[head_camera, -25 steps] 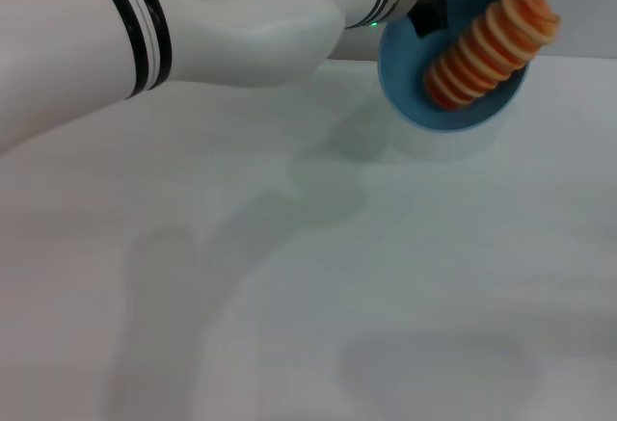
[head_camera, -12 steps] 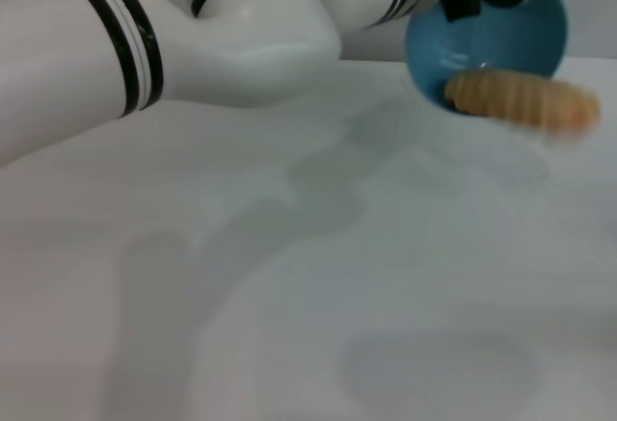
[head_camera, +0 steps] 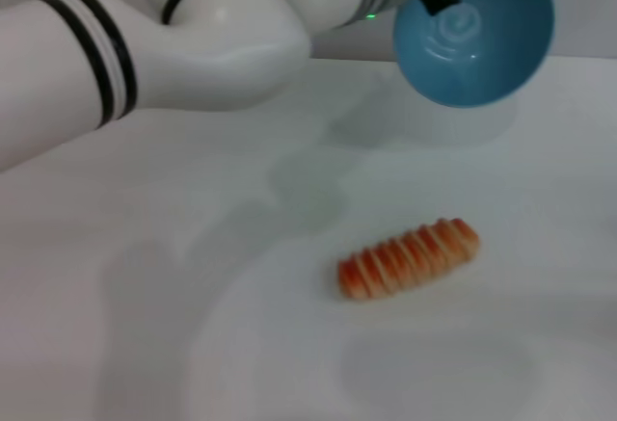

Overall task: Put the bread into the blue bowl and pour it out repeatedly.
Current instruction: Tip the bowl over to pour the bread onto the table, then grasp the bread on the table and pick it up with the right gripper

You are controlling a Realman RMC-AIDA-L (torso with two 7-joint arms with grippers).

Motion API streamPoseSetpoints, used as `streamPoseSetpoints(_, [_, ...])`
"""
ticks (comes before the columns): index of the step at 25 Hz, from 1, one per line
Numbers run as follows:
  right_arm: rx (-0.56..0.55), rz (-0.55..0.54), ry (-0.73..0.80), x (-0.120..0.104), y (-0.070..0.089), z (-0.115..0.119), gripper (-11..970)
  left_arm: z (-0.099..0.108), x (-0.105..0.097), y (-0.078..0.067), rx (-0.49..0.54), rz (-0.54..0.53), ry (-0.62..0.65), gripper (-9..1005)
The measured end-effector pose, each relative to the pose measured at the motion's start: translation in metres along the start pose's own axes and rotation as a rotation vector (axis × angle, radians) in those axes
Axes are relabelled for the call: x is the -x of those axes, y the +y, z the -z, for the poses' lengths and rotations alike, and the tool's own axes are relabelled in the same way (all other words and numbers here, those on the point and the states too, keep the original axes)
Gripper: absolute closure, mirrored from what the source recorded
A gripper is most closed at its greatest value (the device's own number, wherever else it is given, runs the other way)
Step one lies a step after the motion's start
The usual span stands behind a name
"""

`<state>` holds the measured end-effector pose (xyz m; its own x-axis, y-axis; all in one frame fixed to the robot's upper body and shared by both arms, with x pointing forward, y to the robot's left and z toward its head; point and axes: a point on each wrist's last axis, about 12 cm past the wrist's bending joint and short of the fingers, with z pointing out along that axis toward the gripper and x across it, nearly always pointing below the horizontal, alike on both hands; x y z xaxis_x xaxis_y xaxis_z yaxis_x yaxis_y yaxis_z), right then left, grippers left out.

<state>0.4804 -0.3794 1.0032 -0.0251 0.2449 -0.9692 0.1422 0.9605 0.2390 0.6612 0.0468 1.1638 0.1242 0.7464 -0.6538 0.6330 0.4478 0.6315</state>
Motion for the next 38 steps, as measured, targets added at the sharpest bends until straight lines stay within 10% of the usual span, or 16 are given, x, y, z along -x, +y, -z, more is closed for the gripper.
streamPoseSetpoints(10, [0.339, -0.218, 0.394, 0.011, 0.027, -0.039, 513, 0.014, -0.055, 0.033, 0.058, 0.546, 0.110, 996])
streamPoseSetpoints(26, [0.616, -0.183, 0.983, 0.010, 0.116, -0.070, 512, 0.022, -0.096, 0.017, 0.039, 0.729, 0.203, 996])
streamPoseSetpoints(38, [0.645, -0.172, 1.108, -0.008, 0.138, -0.062, 513, 0.026, -0.106, 0.011, 0.043, 0.766, 0.212, 997])
